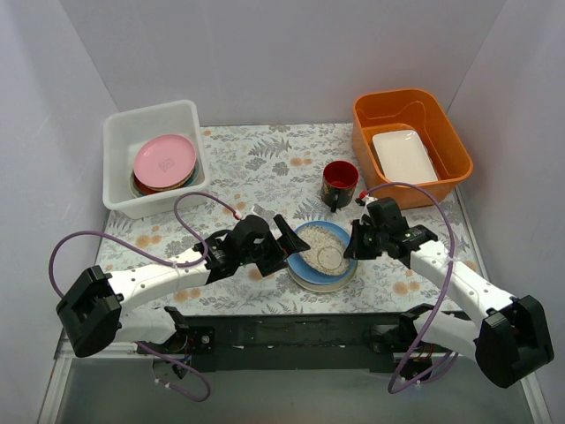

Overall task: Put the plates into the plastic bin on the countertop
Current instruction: Pick up the plate at the center of the board.

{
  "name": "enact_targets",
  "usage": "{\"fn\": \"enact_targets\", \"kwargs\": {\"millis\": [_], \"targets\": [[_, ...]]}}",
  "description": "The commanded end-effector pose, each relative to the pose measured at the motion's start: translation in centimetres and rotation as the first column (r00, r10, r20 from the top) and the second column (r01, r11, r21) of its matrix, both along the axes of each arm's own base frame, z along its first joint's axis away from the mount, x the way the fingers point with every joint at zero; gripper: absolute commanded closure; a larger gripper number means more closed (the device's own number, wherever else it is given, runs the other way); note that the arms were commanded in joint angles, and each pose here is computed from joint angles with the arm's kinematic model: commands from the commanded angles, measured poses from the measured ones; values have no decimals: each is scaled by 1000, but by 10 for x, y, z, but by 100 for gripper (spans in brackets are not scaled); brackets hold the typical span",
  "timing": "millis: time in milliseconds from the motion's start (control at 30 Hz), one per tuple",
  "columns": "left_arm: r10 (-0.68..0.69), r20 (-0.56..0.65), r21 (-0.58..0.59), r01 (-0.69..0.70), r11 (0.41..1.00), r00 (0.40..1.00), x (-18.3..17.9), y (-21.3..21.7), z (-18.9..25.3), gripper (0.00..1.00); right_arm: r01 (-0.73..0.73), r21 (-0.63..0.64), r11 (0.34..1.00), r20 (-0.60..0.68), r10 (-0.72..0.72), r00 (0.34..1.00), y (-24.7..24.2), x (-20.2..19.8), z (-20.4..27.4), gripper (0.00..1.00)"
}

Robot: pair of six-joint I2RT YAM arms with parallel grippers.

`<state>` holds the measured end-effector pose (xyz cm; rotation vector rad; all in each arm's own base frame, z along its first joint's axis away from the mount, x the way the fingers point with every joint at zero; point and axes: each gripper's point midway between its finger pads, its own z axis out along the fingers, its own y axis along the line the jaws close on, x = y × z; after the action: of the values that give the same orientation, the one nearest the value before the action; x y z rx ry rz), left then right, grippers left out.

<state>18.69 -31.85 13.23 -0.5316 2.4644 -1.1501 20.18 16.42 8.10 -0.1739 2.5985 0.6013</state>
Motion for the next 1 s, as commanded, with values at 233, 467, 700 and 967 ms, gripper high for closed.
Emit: {"fn": "enact_targets", "kwargs": {"millis": [233, 467, 700, 967], "targets": [[29, 32, 25, -29, 999, 999, 4, 7, -2, 2, -108, 220, 970, 123, 82, 989, 39, 10, 62, 99], [45, 64, 37, -47, 998, 997, 13, 5, -3, 4, -158, 269, 950, 124, 128, 984, 47, 3, 71, 99], [32, 60, 65, -36, 997, 998, 18, -2, -13, 9, -197, 308, 931, 129, 165, 978, 54, -3, 76, 99], [30, 73, 70, -35, 997, 997, 22, -7, -15, 22, -258, 363, 895, 107, 235, 966, 63, -15, 77, 99]]}}
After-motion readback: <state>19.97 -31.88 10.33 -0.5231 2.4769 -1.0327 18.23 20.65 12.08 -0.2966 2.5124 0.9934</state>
